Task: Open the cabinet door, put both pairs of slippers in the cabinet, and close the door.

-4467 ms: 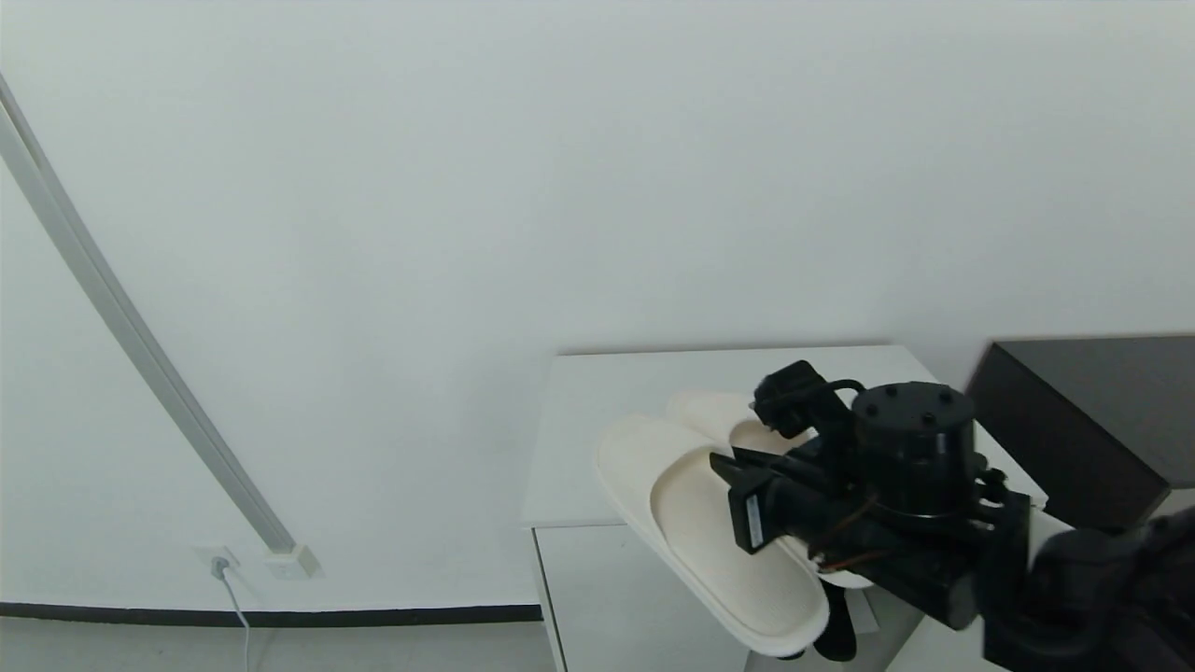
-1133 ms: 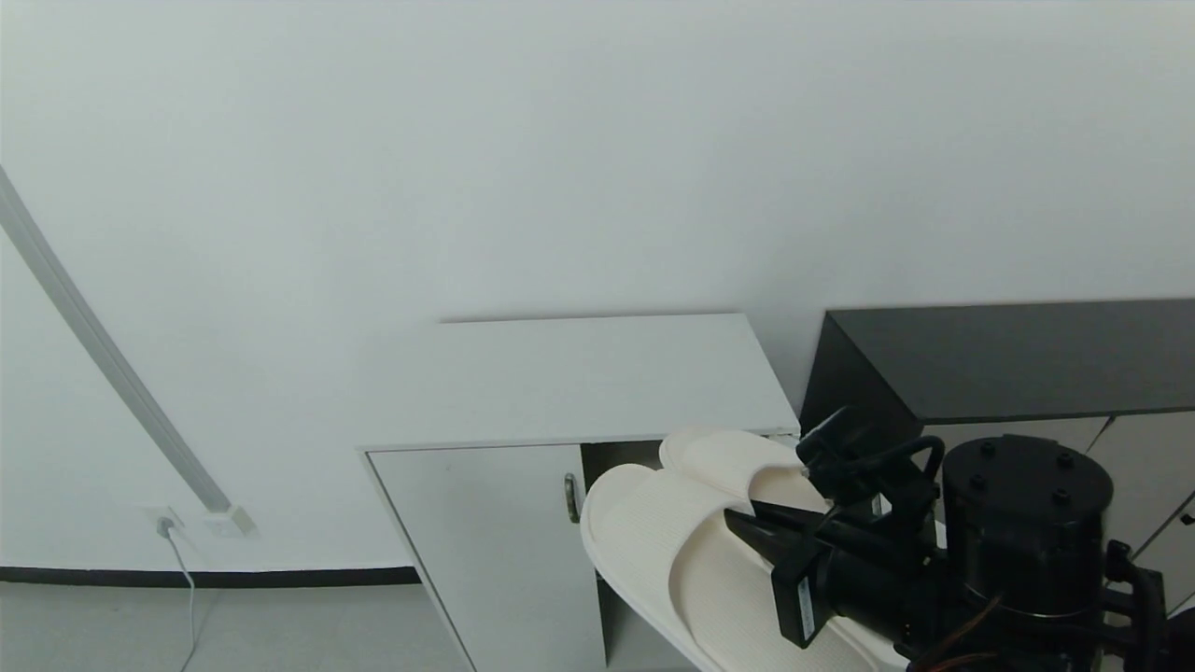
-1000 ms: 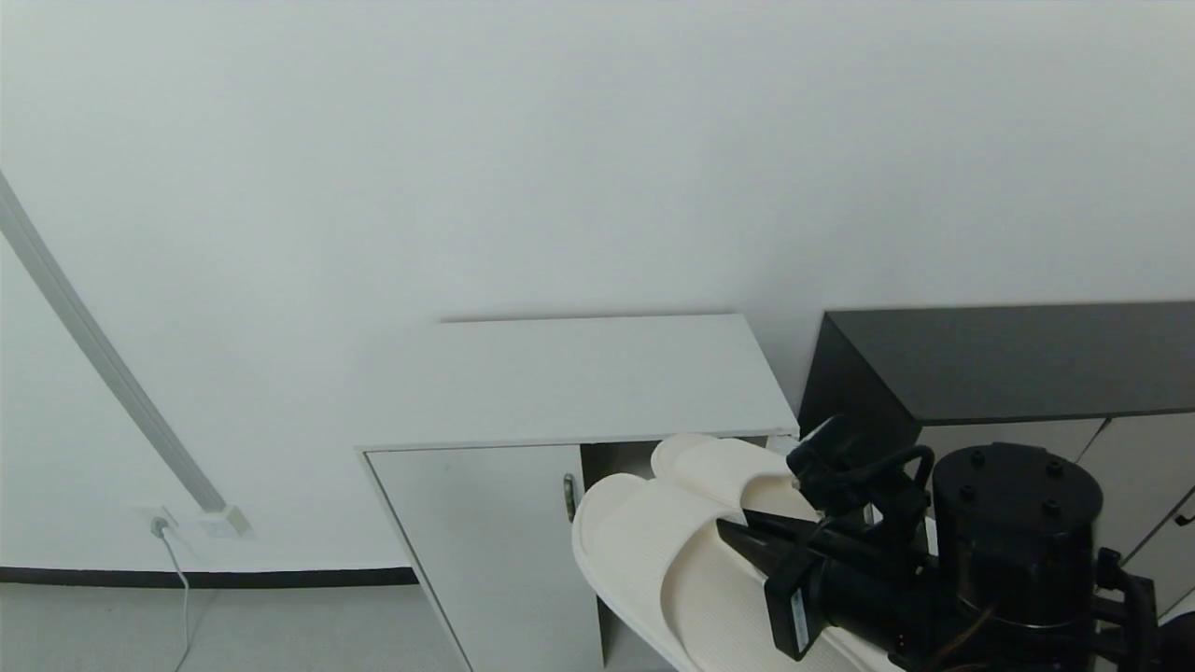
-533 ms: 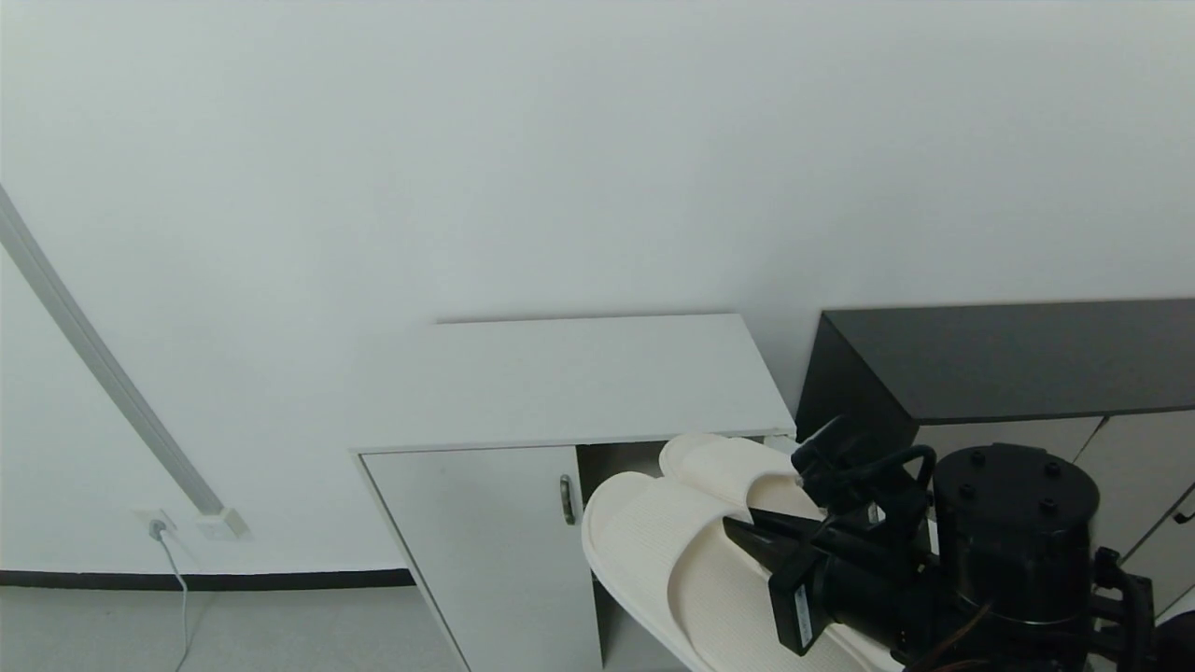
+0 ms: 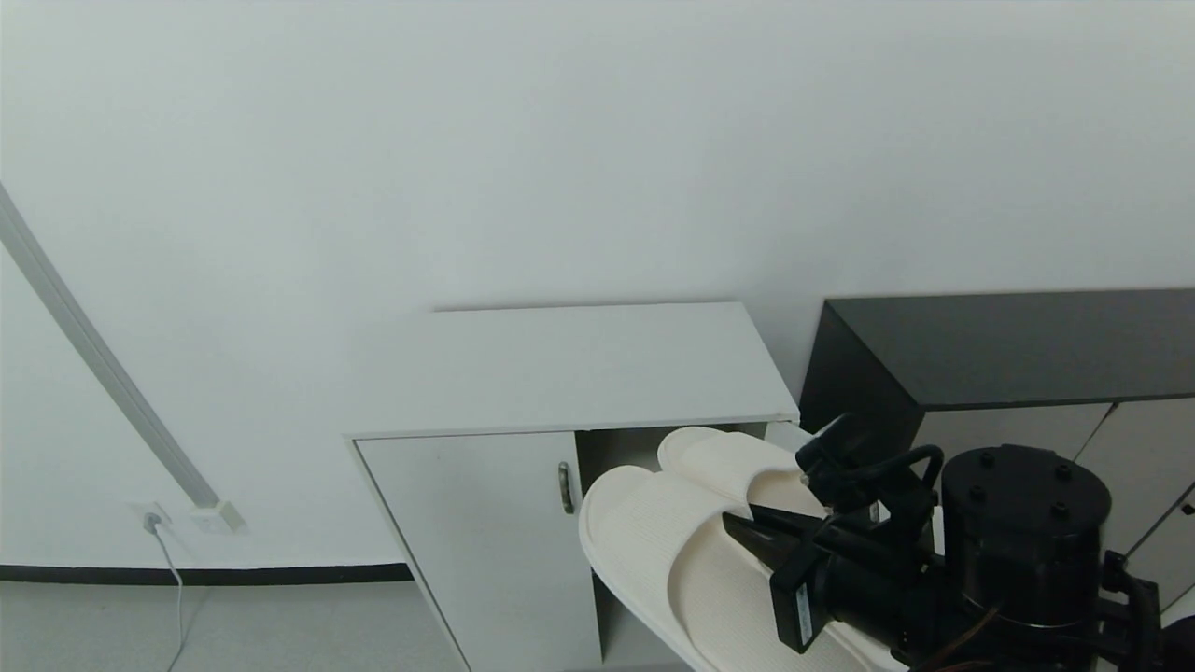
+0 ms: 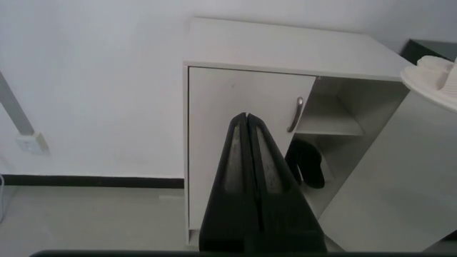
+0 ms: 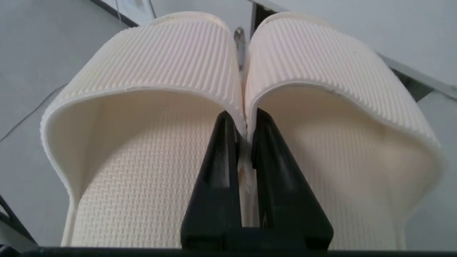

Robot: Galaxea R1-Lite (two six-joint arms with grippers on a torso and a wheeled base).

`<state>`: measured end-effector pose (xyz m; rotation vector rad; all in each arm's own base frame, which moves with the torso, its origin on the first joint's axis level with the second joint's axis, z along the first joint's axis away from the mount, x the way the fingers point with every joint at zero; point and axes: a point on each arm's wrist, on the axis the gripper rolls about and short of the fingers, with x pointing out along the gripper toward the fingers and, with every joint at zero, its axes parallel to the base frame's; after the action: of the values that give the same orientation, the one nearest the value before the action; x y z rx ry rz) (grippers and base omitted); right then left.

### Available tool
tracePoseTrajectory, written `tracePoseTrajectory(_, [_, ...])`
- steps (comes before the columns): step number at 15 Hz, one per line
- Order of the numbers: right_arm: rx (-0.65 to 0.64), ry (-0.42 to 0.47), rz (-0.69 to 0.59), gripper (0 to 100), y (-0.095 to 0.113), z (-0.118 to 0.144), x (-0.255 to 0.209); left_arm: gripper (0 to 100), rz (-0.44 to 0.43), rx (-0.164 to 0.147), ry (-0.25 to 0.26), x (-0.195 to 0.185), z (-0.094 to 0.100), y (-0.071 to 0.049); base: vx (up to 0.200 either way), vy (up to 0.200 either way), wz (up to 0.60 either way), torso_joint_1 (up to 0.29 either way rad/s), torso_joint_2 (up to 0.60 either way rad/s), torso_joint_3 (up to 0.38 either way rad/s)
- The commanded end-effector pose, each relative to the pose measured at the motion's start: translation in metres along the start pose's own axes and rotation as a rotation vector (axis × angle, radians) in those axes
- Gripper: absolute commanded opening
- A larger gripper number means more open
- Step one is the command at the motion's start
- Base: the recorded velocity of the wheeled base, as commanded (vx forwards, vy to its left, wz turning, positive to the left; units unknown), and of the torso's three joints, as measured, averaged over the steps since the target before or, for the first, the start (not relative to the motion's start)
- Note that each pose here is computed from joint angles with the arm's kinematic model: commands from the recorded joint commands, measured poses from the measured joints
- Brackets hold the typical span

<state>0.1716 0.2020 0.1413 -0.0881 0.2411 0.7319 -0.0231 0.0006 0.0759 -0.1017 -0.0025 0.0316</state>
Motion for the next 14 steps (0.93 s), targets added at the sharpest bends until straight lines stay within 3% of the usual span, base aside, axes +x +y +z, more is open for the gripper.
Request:
tracePoseTrajectory(1, [-0.002, 0.010, 0.001, 0, 0.0000, -0.0036, -0.0004, 0, 0.002, -0.001, 0.001, 0.0001, 0.0001, 0.0000, 0.000, 0.000, 0.00, -0.163, 0.35, 0.188])
tracePoseTrajectory(14, [-0.001, 0.004, 0.007, 0, 0.0004, -0.0079, -0.0001, 0, 0.002, -0.001, 0.001, 0.0001, 0.0001, 0.0000, 0.000, 0.000, 0.00, -0.192, 0.45, 0.250])
